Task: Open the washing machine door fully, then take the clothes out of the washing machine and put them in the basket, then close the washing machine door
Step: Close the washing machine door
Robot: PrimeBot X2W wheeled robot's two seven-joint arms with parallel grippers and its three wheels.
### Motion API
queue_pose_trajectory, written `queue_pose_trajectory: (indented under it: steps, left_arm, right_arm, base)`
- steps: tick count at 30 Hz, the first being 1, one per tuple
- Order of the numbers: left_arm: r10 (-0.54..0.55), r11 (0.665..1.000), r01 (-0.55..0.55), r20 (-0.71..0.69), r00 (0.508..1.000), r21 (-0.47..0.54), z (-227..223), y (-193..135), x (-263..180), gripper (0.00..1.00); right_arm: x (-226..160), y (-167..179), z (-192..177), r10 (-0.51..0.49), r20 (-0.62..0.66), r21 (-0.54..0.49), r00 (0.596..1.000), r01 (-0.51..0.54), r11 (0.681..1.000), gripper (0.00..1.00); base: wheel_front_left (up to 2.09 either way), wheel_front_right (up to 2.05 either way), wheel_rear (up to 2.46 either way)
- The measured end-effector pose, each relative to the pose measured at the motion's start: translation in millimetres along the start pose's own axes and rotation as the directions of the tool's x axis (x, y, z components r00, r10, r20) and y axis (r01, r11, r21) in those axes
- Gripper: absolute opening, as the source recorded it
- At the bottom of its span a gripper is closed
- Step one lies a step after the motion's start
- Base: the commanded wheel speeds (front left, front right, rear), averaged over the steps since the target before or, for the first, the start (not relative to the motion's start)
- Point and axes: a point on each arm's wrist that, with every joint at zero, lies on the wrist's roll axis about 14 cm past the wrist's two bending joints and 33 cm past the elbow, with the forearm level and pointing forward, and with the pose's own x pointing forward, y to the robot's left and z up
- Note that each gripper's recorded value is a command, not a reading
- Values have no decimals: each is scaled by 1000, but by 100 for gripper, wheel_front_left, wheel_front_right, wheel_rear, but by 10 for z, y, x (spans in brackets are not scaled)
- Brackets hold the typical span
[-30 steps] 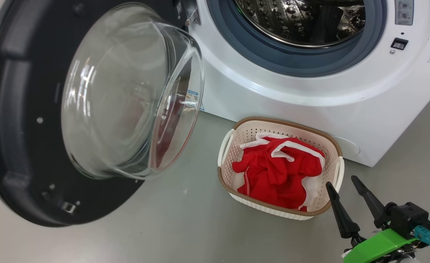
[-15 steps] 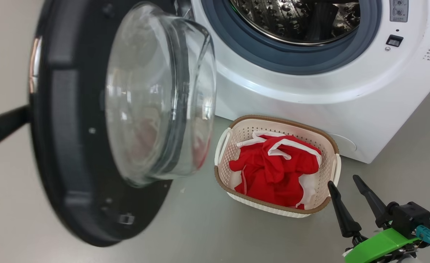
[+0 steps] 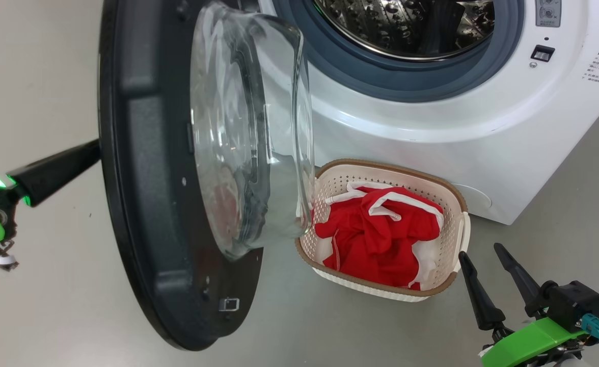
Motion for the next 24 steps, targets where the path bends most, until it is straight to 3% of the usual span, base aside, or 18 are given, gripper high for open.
queue_pose_trajectory:
  steps: [8,9,11,18,19,21,24]
  left_arm:
    - [34,999,-33,87,996,-10,40,87,-78,0]
    - [47,999,-45,100,994,-13,34,120,-101,8]
    - [79,997,-77,122,989,-21,7,204,-154,11]
    - [167,985,-155,192,967,-76,-135,458,-349,10]
    - [183,982,-171,198,963,-80,-167,500,-374,12]
    - [237,971,-221,222,946,-95,-265,643,-458,33]
    - [280,959,-256,243,929,-126,-375,768,-537,35]
  right_arm:
    - [1,38,42,6,11,-3,1000,-6,1000,100]
    - [3,48,50,8,13,-4,1000,-8,1000,100]
    - [6,71,67,13,17,-6,1000,-13,1000,100]
    - [7,163,128,35,29,-18,999,-35,999,100]
    - [6,180,136,40,31,-20,999,-39,999,100]
    - [-14,228,132,51,27,-25,998,-51,998,100]
    - [-22,272,147,63,30,-31,998,-62,998,100]
  base:
    - [0,0,0]
    - [0,0,0]
    - [0,0,0]
    - [0,0,0]
    - [0,0,0]
    - [0,0,0]
    - [0,0,0]
